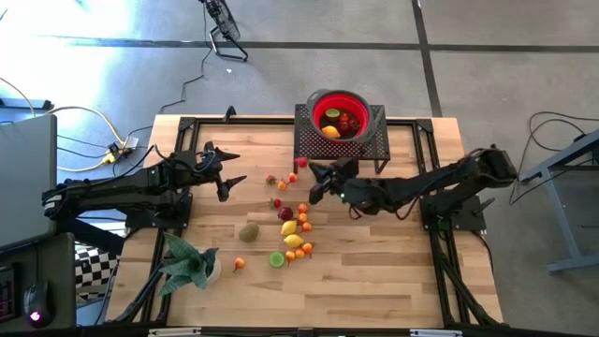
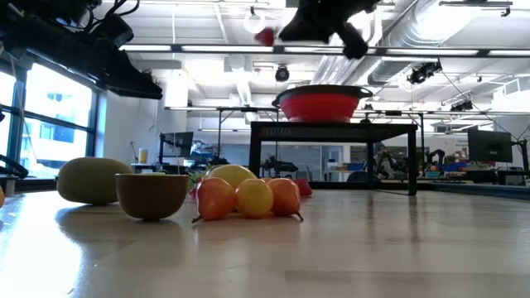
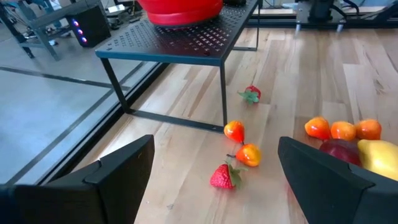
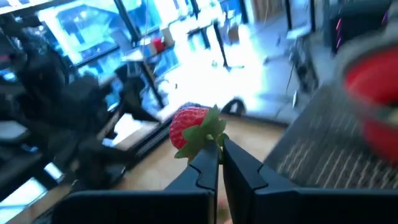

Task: Pick & Place Fruit
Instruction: Put the strawberry into the strainer on the shelf

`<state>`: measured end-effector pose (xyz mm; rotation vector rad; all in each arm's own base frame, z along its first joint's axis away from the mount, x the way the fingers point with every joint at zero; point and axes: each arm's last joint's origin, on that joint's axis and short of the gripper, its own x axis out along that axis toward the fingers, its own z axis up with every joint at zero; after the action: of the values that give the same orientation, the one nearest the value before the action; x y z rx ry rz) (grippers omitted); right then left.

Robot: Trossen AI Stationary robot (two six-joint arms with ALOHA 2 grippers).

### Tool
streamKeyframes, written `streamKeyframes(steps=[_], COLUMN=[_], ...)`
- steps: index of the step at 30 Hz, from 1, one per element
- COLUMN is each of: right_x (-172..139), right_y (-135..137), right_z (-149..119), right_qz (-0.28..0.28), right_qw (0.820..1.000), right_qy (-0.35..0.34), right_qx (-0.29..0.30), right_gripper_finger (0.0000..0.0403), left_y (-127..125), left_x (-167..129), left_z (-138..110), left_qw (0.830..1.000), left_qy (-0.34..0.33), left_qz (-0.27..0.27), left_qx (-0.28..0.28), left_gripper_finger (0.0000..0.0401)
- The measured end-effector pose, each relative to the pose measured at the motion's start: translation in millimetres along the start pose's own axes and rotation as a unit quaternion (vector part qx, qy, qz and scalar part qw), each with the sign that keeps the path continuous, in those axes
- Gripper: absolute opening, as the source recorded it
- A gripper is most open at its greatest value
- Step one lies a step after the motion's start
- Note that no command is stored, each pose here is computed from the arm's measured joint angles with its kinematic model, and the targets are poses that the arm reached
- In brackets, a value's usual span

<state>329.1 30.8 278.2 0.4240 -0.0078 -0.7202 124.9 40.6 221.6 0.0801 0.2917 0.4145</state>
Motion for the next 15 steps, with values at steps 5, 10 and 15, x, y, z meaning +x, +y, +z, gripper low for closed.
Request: streamKeyframes(steps=[5, 10, 15], right_x=[0.2, 1.0, 2.4], right_y=[-5.2, -11.2, -18.6], right_z=[23.2, 39.8, 51.8], right_qz=[-0.008, -0.013, -0.026], right_qw=[0.999, 0.996, 0.992], right_qy=[-0.044, -0.069, -0.081], right_qx=[-0.028, -0.05, -0.088], right_gripper_finger=[0.0004, 0.0004, 0.0004], left_y=[-0.1, -0.1, 0.0], left_x=[0.0, 0.0, 0.0], left_z=[0.0, 0.0, -0.1], left_qw=[1.0, 1.0, 1.0], left_qy=[0.0, 0.0, 0.0], left_qz=[0.0, 0.0, 0.0], left_qx=[0.0, 0.0, 0.0], left_gripper_finger=[0.0337, 0.0337, 0.0337])
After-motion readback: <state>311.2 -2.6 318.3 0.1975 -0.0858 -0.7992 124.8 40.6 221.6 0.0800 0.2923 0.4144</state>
